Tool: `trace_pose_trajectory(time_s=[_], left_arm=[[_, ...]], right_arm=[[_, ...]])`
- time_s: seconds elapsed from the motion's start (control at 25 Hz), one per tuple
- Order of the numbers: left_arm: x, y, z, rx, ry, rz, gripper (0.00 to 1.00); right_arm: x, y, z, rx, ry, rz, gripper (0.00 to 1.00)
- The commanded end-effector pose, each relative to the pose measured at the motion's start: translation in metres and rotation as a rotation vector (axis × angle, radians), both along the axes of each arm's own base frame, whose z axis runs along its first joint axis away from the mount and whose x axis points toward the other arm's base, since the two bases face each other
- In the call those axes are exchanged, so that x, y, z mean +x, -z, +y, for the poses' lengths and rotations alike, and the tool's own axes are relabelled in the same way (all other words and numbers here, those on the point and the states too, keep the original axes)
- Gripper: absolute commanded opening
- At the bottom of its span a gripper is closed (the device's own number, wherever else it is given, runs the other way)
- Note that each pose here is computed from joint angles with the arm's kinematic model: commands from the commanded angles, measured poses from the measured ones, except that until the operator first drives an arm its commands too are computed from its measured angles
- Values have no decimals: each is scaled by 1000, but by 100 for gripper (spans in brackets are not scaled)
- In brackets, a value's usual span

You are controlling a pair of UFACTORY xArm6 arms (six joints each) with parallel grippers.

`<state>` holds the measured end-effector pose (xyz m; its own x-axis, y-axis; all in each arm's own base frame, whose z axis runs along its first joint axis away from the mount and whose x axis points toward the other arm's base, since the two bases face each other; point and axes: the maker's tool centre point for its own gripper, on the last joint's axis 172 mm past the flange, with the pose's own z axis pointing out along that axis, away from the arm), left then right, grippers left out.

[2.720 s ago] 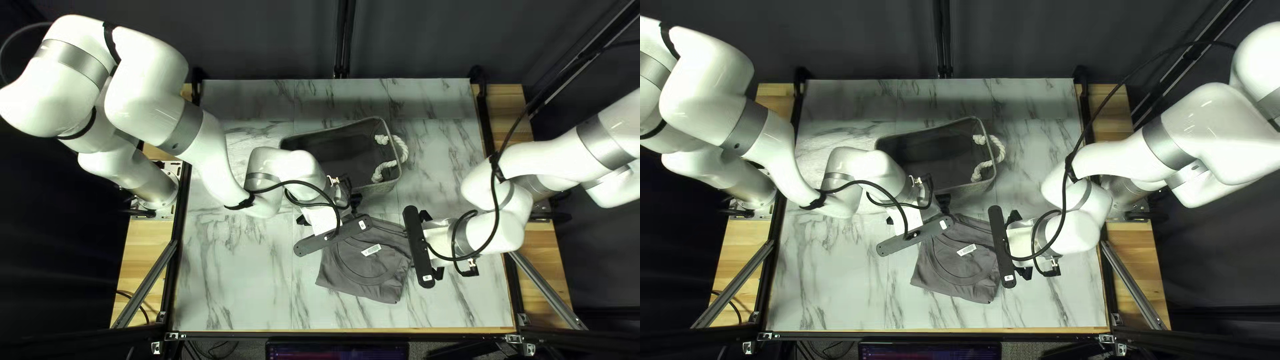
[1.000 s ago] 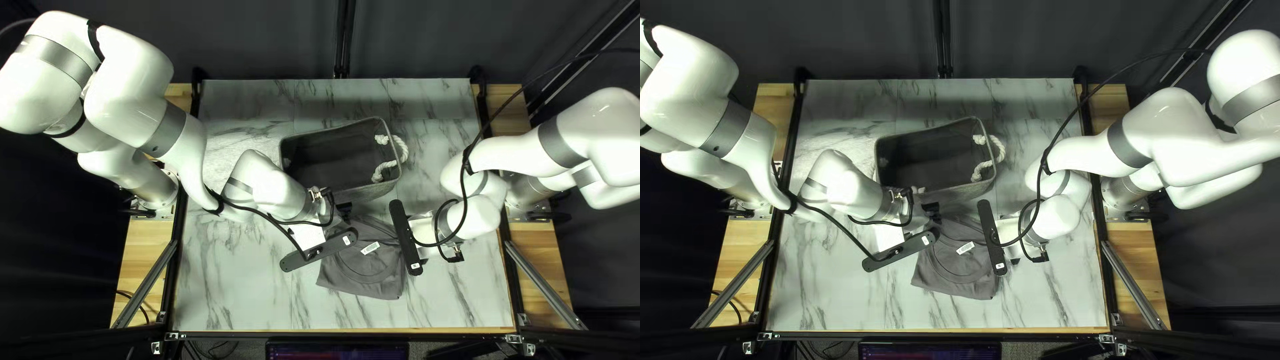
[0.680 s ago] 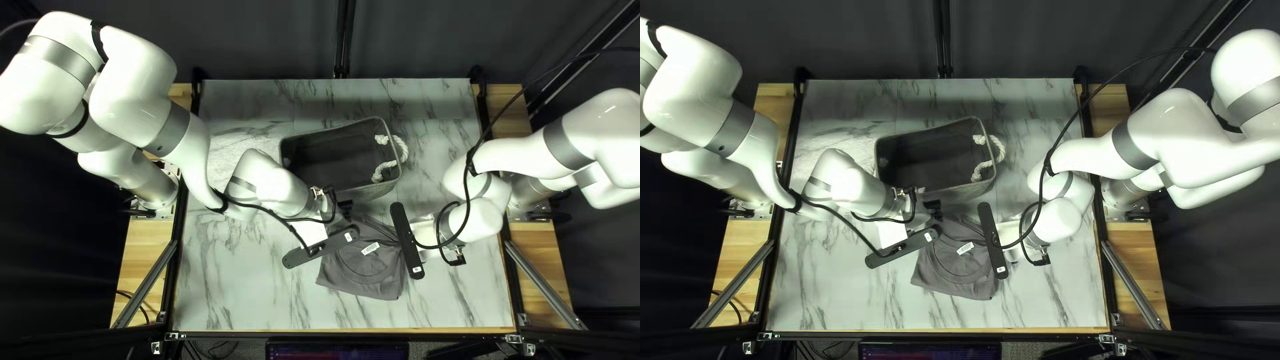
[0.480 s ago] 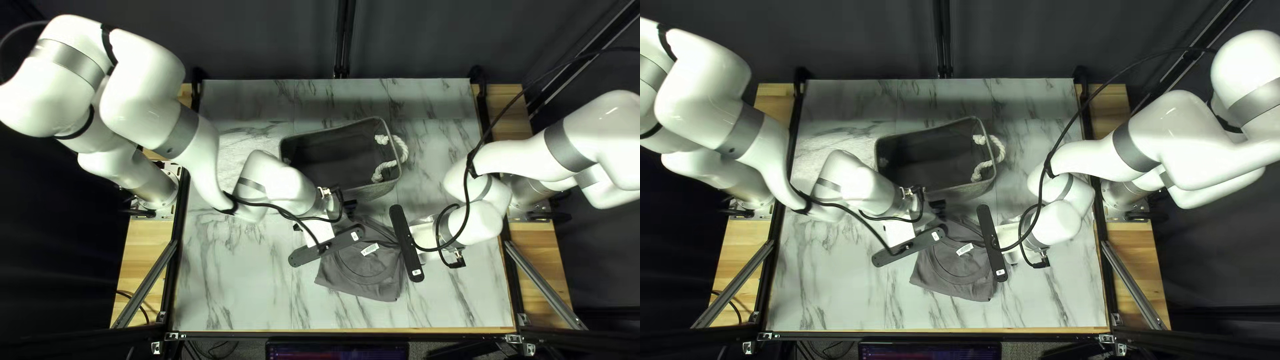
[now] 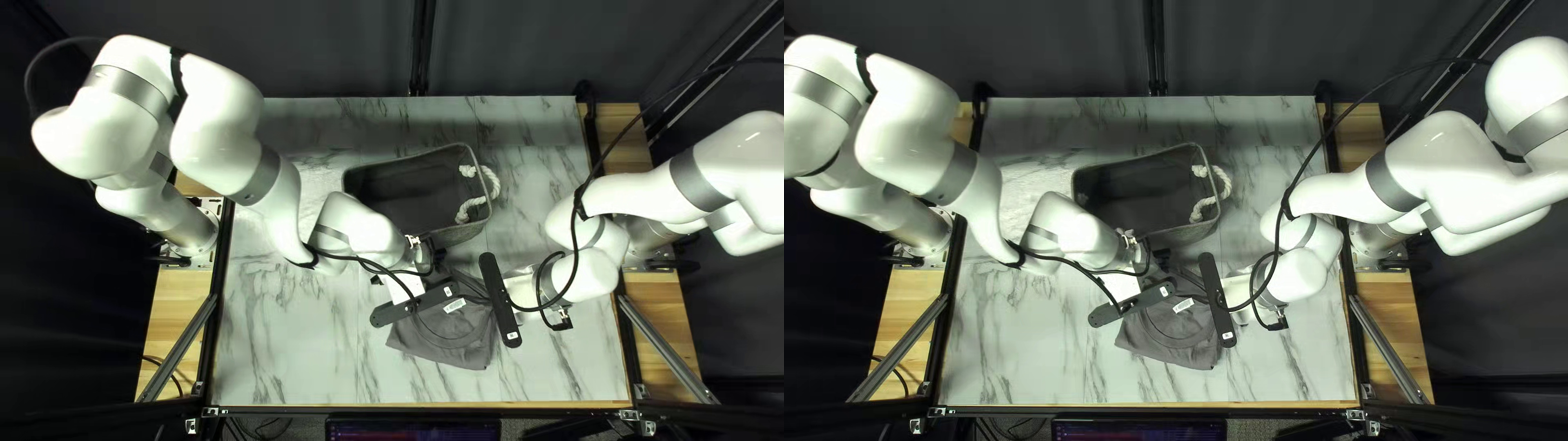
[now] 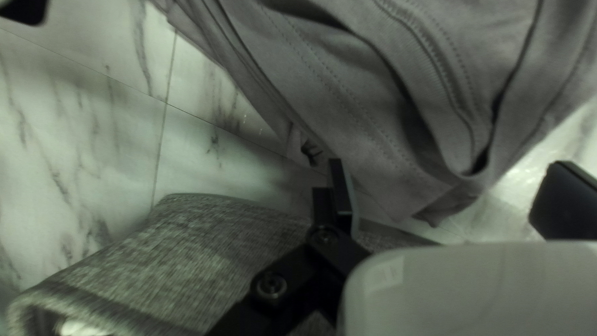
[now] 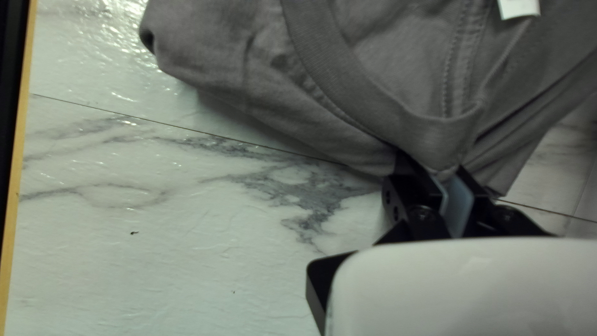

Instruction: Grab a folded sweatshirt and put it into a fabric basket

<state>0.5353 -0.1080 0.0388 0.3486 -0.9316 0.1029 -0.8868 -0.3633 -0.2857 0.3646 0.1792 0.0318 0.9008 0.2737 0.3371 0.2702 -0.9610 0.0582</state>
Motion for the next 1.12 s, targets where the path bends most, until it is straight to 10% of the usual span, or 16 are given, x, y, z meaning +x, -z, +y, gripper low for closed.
trace_pose_trajectory(time_s=[0.04, 0.84, 0.92, 1.0, 1.12], left_arm=[[0, 6, 2, 1, -11, 5, 100], [10, 10, 16, -28, 0, 32, 94], [12, 11, 17, -29, 1, 35, 83], [14, 15, 18, -34, -1, 40, 8], [13, 16, 17, -40, 0, 44, 1]], right_arm=[[0, 0, 1, -1, 0, 1, 0], [1, -1, 2, -10, -1, 2, 0], [1, -1, 2, -10, -2, 3, 0], [1, -2, 2, -11, -1, 2, 0], [2, -2, 2, -11, -1, 2, 0]])
